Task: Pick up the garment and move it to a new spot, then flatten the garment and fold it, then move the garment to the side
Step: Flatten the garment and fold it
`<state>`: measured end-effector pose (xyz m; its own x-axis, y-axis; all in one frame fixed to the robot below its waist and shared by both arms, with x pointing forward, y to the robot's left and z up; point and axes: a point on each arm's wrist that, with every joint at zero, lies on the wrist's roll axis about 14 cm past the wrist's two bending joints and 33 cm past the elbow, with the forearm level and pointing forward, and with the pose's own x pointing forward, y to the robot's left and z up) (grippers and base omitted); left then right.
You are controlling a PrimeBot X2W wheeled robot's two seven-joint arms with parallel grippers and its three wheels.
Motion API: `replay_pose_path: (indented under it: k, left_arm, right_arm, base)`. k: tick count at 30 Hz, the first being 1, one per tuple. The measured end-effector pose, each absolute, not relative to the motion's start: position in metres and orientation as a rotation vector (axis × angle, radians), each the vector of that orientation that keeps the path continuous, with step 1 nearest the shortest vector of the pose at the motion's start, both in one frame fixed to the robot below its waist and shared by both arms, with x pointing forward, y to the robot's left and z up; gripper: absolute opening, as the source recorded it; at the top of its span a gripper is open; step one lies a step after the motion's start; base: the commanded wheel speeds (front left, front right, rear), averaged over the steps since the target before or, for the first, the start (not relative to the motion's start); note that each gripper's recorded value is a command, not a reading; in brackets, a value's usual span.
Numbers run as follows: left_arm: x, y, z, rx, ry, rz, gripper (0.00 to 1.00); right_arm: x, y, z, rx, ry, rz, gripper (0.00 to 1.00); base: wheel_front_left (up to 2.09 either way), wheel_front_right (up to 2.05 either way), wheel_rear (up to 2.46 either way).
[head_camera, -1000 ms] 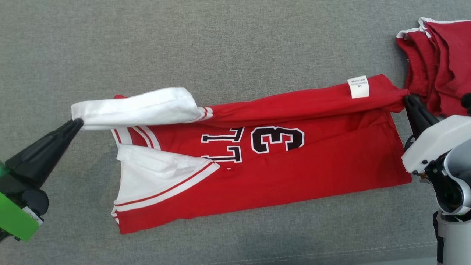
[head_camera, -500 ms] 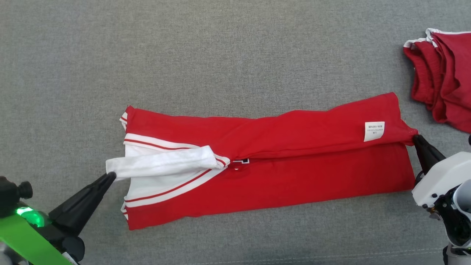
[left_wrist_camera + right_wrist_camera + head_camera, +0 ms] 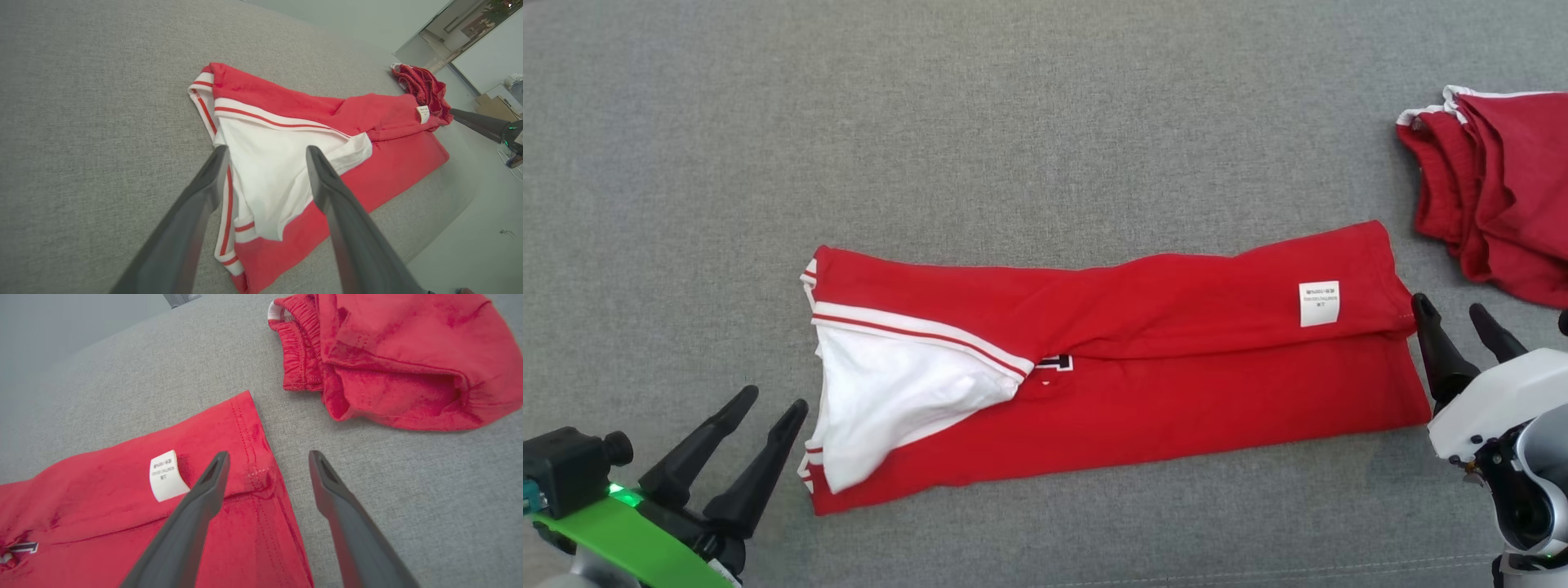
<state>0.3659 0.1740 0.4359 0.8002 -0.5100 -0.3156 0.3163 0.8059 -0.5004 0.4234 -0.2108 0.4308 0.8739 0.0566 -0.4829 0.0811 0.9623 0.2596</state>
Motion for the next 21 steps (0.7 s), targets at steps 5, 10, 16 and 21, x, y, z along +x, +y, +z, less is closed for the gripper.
replay_pose_path:
  k: [5, 10, 16, 21]
  left_arm:
    - [0.376, 0.188, 0.457, -0.416, 0.313, -0.363, 1.00]
    - [0.368, 0.191, 0.474, -0.403, 0.195, -0.275, 1.00]
    - [0.351, 0.185, 0.491, -0.320, 0.078, -0.200, 1.00]
    - [0.339, 0.181, 0.498, -0.289, 0.023, -0.173, 1.00]
  right_arm:
    - [0.426, -0.207, 0.462, 0.298, 0.355, 0.003, 1.00]
    - [0.412, -0.196, 0.464, 0.312, 0.291, 0.023, 1.00]
    - [0.398, -0.199, 0.457, 0.321, 0.247, -0.006, 1.00]
    - [0.393, -0.208, 0.448, 0.337, 0.234, -0.046, 1.00]
  base:
    - [0.00, 0.00, 0.00]
    - [0.00, 0.00, 0.00]
    - [0.00, 0.00, 0.00]
    - [0.00, 0.00, 0.00]
